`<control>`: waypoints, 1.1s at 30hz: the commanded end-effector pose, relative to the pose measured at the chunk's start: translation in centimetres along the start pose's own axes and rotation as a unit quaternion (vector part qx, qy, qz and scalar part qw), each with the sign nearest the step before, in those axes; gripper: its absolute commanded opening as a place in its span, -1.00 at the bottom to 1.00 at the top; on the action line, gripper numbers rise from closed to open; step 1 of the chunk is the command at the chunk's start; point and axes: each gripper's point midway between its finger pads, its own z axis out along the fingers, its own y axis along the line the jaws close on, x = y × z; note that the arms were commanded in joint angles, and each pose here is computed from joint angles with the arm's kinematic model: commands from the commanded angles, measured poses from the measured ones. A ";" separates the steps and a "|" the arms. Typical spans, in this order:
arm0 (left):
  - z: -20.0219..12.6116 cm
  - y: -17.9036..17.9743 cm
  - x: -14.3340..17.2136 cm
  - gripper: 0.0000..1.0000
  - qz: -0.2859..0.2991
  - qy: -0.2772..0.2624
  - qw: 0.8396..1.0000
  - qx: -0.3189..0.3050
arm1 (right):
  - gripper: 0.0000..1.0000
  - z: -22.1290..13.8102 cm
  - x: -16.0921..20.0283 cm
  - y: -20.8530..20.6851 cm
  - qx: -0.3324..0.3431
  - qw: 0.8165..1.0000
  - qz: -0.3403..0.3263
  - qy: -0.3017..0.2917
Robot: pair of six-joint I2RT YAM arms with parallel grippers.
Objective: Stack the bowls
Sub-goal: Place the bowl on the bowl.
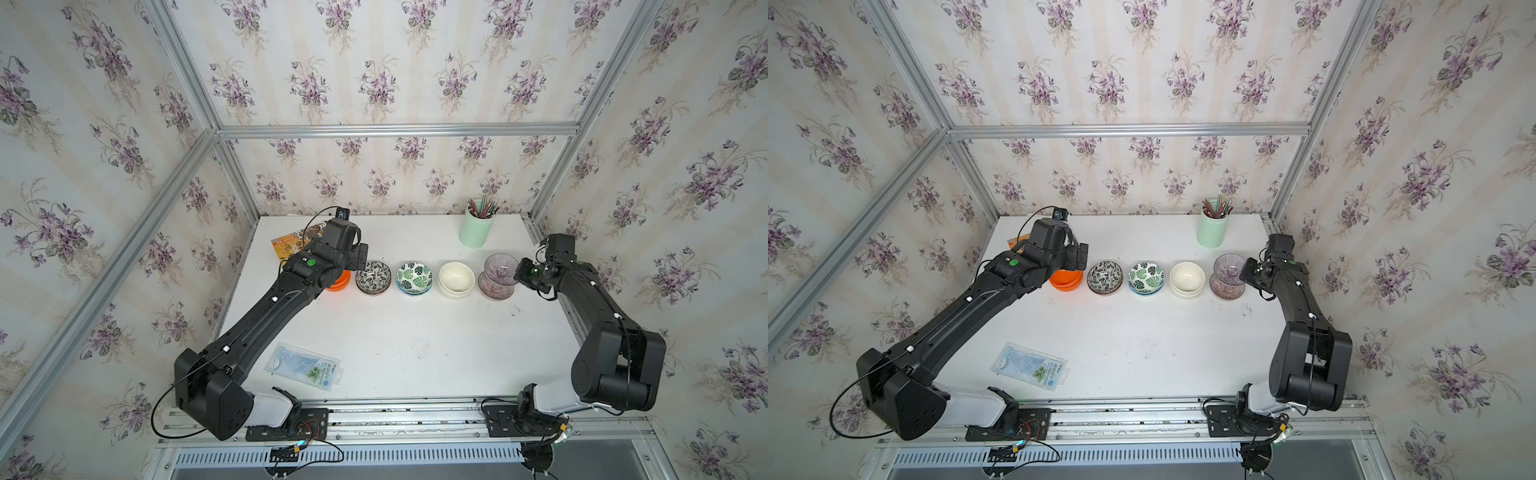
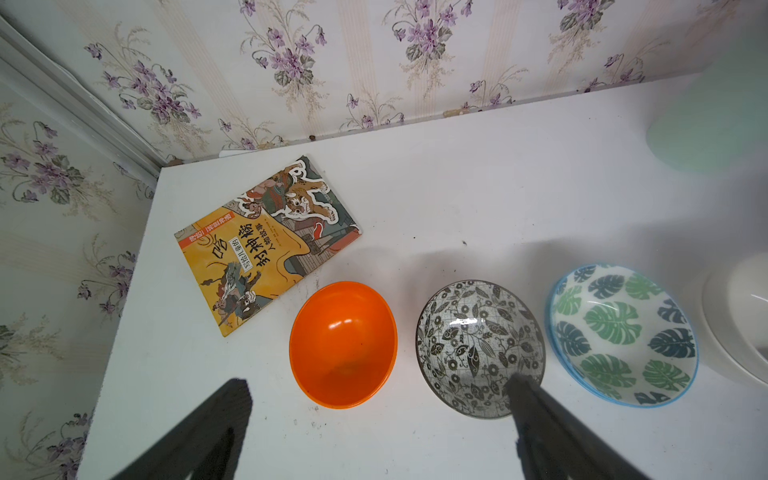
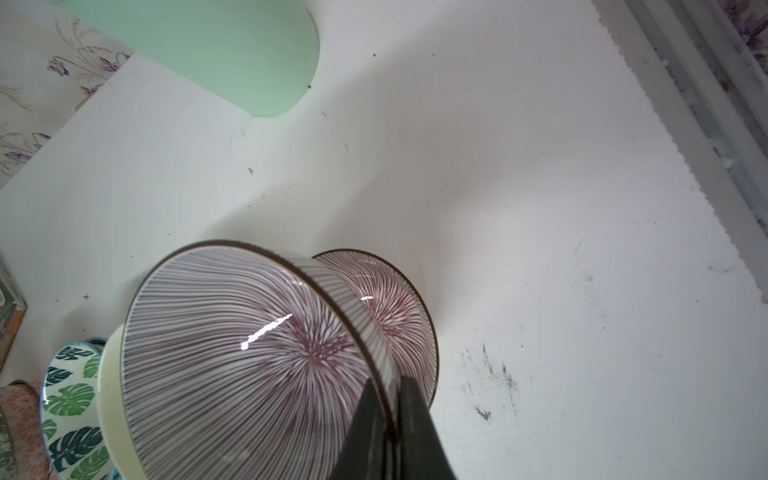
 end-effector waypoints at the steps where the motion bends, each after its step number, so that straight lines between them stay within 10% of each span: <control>1: 0.0 0.5 0.2 0.99 -0.017 0.006 1.000 -0.007 | -0.81 0.5 -0.1 0.1 0.001 1.000 -0.005 -0.005; 33: 0.6 0.9 0.5 0.99 -0.027 0.014 0.999 -0.012 | -0.45 2.1 1.5 -1.2 0.058 0.998 -0.019 0.009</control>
